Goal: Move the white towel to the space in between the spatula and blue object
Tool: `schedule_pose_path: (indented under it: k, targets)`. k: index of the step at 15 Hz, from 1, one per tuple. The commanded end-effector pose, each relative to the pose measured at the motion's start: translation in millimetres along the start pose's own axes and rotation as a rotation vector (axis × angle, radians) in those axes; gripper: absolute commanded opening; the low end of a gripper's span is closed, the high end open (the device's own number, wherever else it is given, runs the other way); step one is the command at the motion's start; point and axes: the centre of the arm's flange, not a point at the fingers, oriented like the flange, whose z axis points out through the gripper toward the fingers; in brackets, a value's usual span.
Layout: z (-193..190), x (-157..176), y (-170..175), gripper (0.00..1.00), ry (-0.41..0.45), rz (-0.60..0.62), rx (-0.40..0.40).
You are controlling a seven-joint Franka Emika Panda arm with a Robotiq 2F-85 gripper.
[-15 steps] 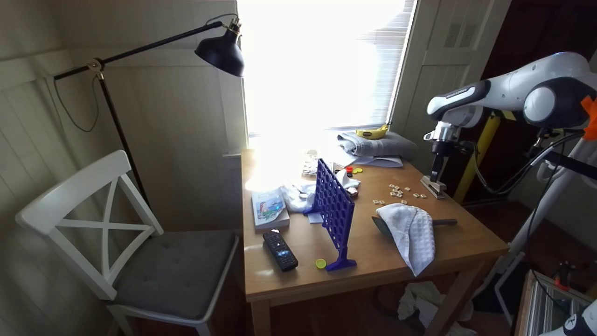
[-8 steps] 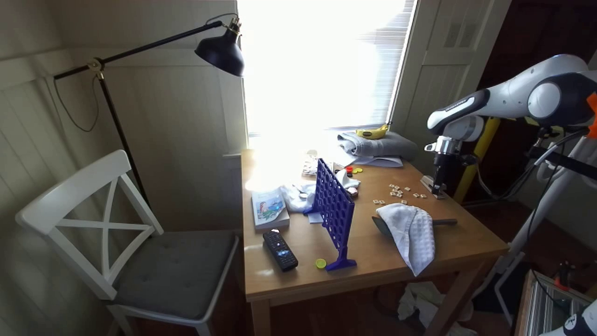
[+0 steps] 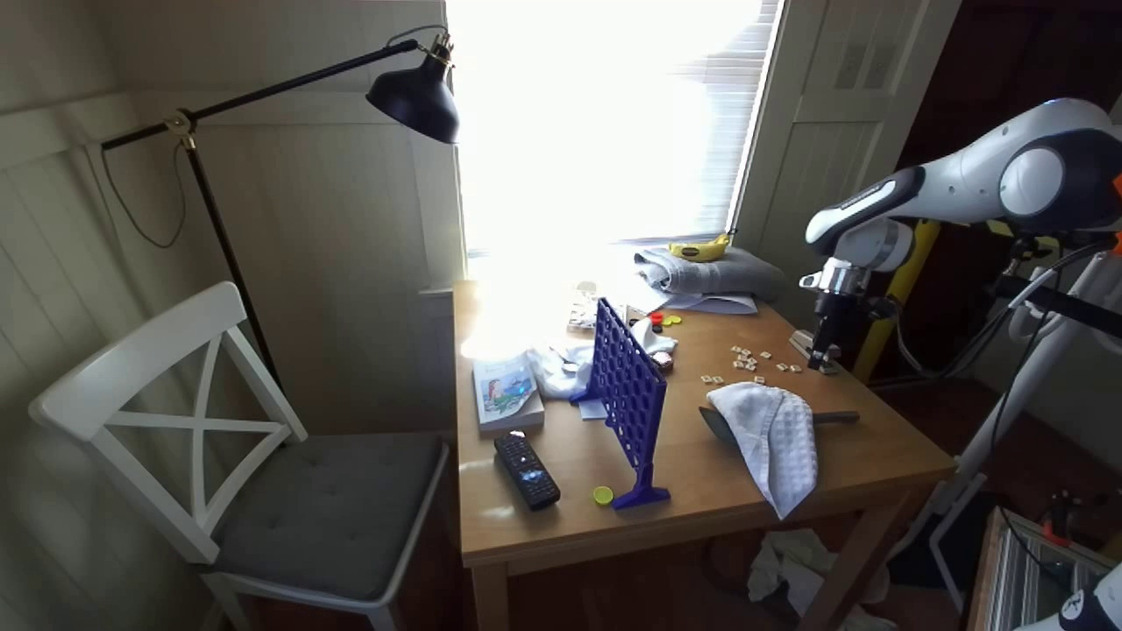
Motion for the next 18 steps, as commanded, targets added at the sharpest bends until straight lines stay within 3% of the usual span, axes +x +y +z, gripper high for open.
schedule_pose_path:
  k: [1, 9, 18]
  targets:
    - [15, -19, -21, 1.00, 0.095, 0.067, 0.088]
    - [31, -42, -69, 1.00, 0.160, 0.074, 0.175]
    - [56, -21, -100, 1.00, 0.234, -0.013, 0.254]
